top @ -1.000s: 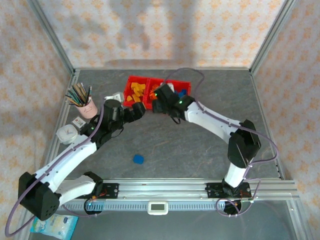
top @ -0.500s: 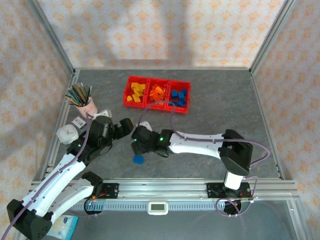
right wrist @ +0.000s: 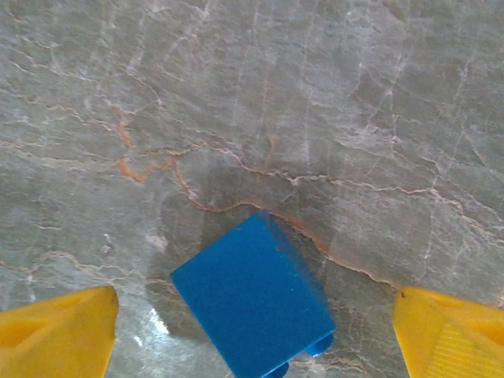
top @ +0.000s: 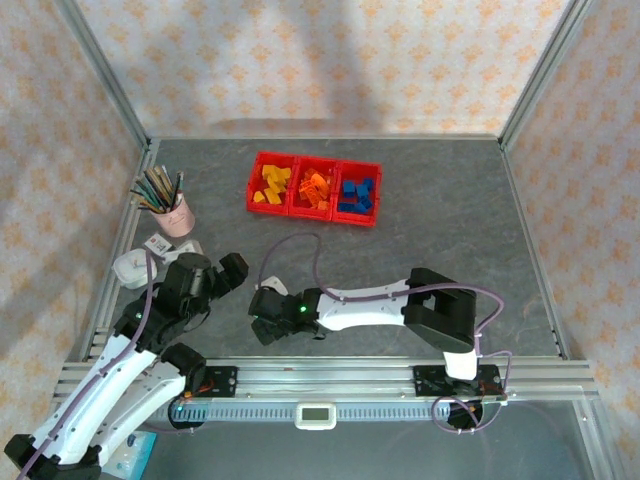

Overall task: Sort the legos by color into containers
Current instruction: Pick up the lego from the bottom-center of the table.

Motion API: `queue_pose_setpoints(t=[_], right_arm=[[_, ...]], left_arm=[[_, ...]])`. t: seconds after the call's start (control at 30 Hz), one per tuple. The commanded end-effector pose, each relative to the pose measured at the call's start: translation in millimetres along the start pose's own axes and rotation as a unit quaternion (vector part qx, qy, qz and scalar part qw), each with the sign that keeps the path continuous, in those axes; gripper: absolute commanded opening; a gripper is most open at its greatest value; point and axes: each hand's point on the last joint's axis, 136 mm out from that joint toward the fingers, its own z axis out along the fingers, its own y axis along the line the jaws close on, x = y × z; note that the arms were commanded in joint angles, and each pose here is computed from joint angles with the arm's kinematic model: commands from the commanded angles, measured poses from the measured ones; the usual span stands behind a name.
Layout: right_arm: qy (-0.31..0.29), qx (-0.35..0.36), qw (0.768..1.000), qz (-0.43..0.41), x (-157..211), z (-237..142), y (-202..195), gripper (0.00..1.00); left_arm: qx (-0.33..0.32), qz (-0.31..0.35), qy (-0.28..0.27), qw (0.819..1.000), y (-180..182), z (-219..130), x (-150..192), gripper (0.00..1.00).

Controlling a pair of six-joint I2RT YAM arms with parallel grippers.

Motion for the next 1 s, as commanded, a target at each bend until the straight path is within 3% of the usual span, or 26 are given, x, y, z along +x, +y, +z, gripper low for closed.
queue_pose_setpoints(t=[0.0, 0.43, 0.97], right_arm=[[-0.006, 0.033, 0.999, -0.012, 0.9, 6.0, -11.5, 0.88], [-0.004, 0.090, 0.996, -0.001, -8.1, 17.3, -42.7, 0.75], [-0.006, 0.076, 0.997, 0.024, -22.4, 12.5, -42.4, 0.35]], left_arm=[[-0.030, -0.021, -0.002, 0.999, 18.4, -0.4, 4.3, 0.99], [-0.034, -0.026, -0.007, 0.999, 22.7, -0.3, 4.5, 0.99], [-0.022, -0.018, -0.009, 1.000, 12.7, 1.2, -0.3, 0.99]])
